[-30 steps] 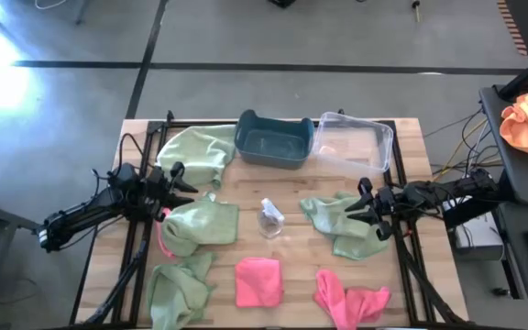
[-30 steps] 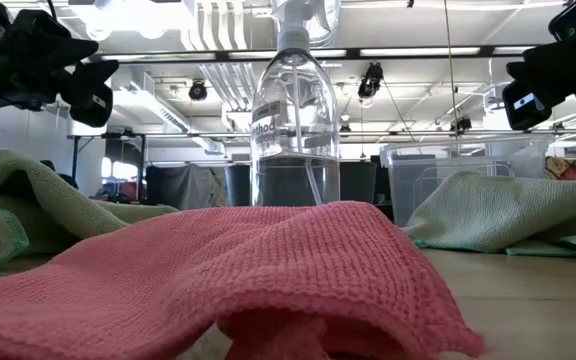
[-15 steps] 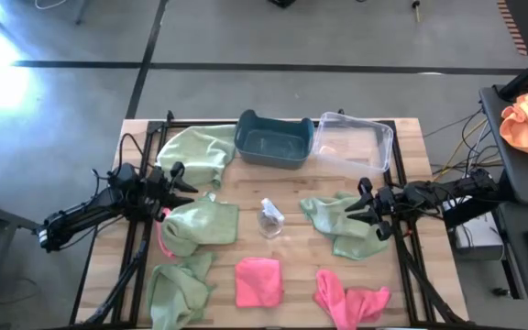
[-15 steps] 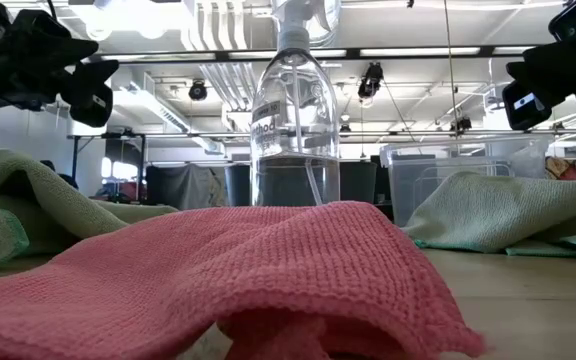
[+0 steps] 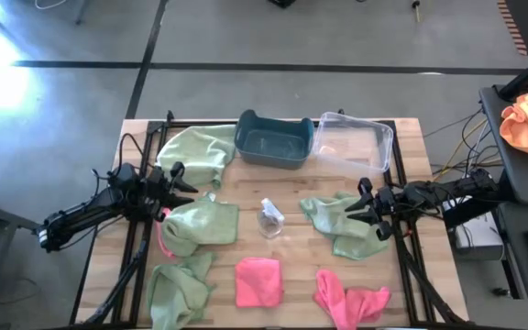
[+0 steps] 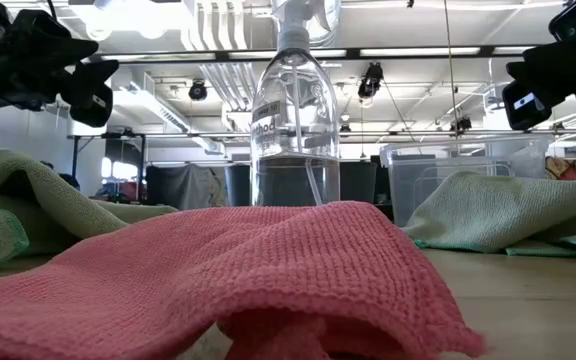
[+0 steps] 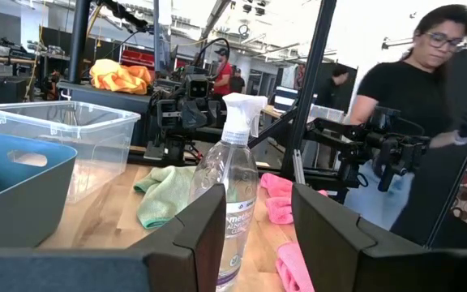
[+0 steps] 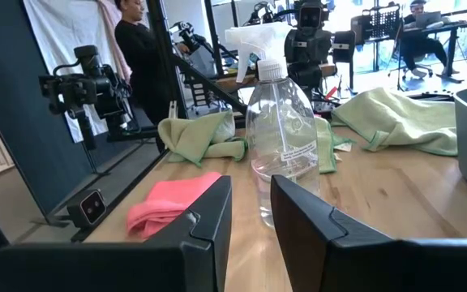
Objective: Sort microfiber towel by color & place in baskets
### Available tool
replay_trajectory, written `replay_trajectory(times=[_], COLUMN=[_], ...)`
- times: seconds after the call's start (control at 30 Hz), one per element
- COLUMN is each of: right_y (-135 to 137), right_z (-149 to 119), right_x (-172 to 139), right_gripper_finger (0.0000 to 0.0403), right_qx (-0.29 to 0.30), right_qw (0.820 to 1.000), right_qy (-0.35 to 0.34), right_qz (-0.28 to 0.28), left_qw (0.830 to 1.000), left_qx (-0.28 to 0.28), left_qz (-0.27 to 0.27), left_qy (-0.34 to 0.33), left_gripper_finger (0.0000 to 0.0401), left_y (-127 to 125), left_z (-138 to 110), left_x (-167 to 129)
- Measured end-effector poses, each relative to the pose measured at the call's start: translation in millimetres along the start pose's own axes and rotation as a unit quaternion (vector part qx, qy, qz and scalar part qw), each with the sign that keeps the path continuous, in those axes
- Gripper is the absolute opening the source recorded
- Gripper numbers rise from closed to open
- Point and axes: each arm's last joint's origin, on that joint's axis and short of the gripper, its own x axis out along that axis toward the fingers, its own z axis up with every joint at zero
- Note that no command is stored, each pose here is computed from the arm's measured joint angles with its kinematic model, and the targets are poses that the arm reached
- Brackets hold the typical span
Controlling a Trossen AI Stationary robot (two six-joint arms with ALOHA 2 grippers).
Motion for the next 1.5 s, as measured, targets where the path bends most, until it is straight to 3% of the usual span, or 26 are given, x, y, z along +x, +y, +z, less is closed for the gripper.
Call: replay_trajectory(times=[0.37, 0.63, 0.8, 1.0, 1.27, 1.5], right_y=[0.3, 0.4, 0.5, 0.2, -3.5, -5.8], right_z=[2.4, 2.6, 3.0, 3.2, 3.9, 4.3], right_x=[0.0, 0.5, 0.5, 0.5, 0.2, -0.3], right_gripper_finger=[0.0082, 0.0082, 0.0082, 0.0082, 0.0082, 0.0082], right_qx=[-0.013, 0.01, 0.087, 0.129, 0.25, 0.319], right_qw=[1.0, 1.0, 0.996, 0.991, 0.966, 0.941], right_qy=[-0.013, -0.013, -0.015, -0.017, -0.044, -0.068], right_qz=[0.0, 0.001, 0.003, -0.001, -0.059, -0.091], left_qw=[1.0, 1.0, 1.0, 1.0, 1.0, 1.0], left_qx=[0.0, 0.0, 0.0, 0.0, 0.0, 0.0], left_qz=[0.0, 0.0, 0.0, 0.0, 0.0, 0.0], left_qy=[0.0, 0.0, 0.0, 0.0, 0.0, 0.0], left_gripper_finger=[0.0127, 0.0127, 0.0127, 0.0127, 0.0127, 0.0127], left_y=[0.0, 0.0, 0.0, 0.0, 0.0, 0.0], left_z=[0.1, 0.1, 0.1, 0.1, 0.1, 0.1], left_x=[0.0, 0.0, 0.0, 0.0, 0.0, 0.0])
